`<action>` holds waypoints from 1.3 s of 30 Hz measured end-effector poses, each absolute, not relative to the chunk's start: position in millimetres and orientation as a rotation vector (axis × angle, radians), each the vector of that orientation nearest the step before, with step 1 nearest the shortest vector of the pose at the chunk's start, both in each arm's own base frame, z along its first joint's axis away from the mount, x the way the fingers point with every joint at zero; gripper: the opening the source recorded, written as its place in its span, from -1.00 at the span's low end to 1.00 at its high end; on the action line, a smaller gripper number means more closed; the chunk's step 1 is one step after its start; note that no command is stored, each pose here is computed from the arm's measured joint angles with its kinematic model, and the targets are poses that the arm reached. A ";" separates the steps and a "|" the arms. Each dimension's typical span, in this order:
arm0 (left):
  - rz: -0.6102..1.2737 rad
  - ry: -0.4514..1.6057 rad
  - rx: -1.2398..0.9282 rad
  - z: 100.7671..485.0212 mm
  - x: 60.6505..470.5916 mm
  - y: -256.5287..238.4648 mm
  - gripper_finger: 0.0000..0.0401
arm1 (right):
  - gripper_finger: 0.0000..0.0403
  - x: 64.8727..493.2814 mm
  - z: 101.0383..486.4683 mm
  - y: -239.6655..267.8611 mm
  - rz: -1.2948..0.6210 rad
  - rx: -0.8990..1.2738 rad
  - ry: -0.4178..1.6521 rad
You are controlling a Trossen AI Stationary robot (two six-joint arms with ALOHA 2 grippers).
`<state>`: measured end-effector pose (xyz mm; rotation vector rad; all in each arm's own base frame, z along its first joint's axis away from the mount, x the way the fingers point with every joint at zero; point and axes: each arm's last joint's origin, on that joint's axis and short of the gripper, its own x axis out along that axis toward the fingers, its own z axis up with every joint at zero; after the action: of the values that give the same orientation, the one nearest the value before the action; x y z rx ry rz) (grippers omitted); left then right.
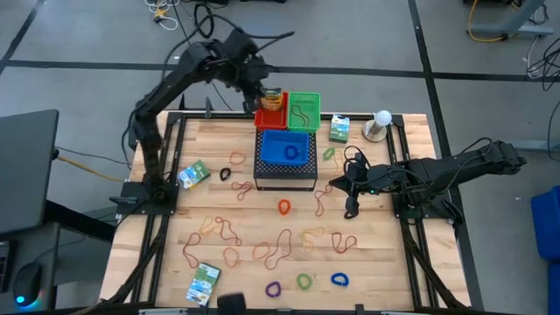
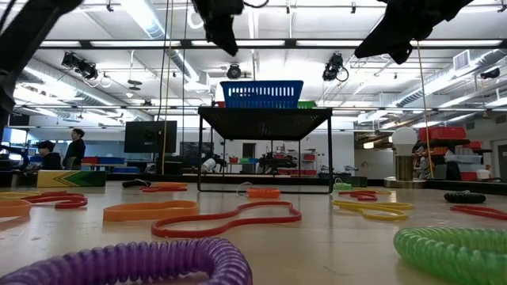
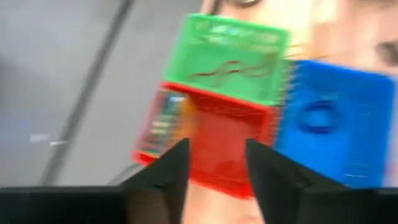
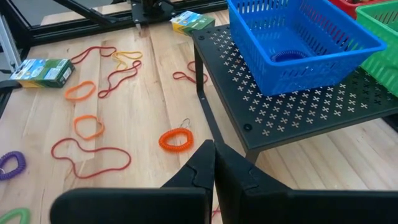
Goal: Pick & Place Office Desk Supplies
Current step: Put the green spring keychain into the blue bin on the shelf
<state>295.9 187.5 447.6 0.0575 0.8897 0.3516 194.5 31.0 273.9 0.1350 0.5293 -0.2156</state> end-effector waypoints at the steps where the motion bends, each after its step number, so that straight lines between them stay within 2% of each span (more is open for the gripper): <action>1: 0.323 0.877 0.038 448.2 294.0 181.1 -0.40 | -0.94 194.5 273.9 31.0 -0.216 0.135 0.529; 5: 0.196 0.774 0.034 441.3 293.5 153.5 -0.85 | -0.94 194.5 273.9 31.0 -0.221 0.148 0.528; 7: 0.177 0.700 0.015 431.5 290.9 141.0 -0.95 | -0.94 194.5 274.0 30.7 -0.234 0.154 0.524; 20: 0.267 0.223 -0.250 333.8 245.8 42.3 -0.93 | -0.94 194.5 273.9 31.3 -0.231 0.232 0.522; 23: 0.268 0.249 -0.337 310.6 244.2 31.9 -0.92 | -0.94 194.4 272.6 30.7 -0.183 0.281 0.549; 26: 0.287 0.280 -0.328 287.1 243.4 18.7 -0.96 | -0.94 192.9 270.9 29.9 -0.194 0.344 0.579; 29: 0.304 0.224 -0.270 260.6 240.2 2.8 -0.97 | -0.94 191.4 273.9 35.0 -0.241 0.363 0.636; 33: 0.253 0.087 -0.318 232.4 229.8 -9.3 -0.97 | -0.94 196.4 272.1 49.2 -0.316 0.358 0.788; 39: 0.173 -0.035 -0.379 214.2 210.2 -19.8 -0.96 | -0.94 215.0 254.1 85.1 -0.372 0.549 0.951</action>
<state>210.2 -19.8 214.2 -0.3787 -0.0349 0.1732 215.0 85.1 254.1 0.5495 0.9510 -0.3720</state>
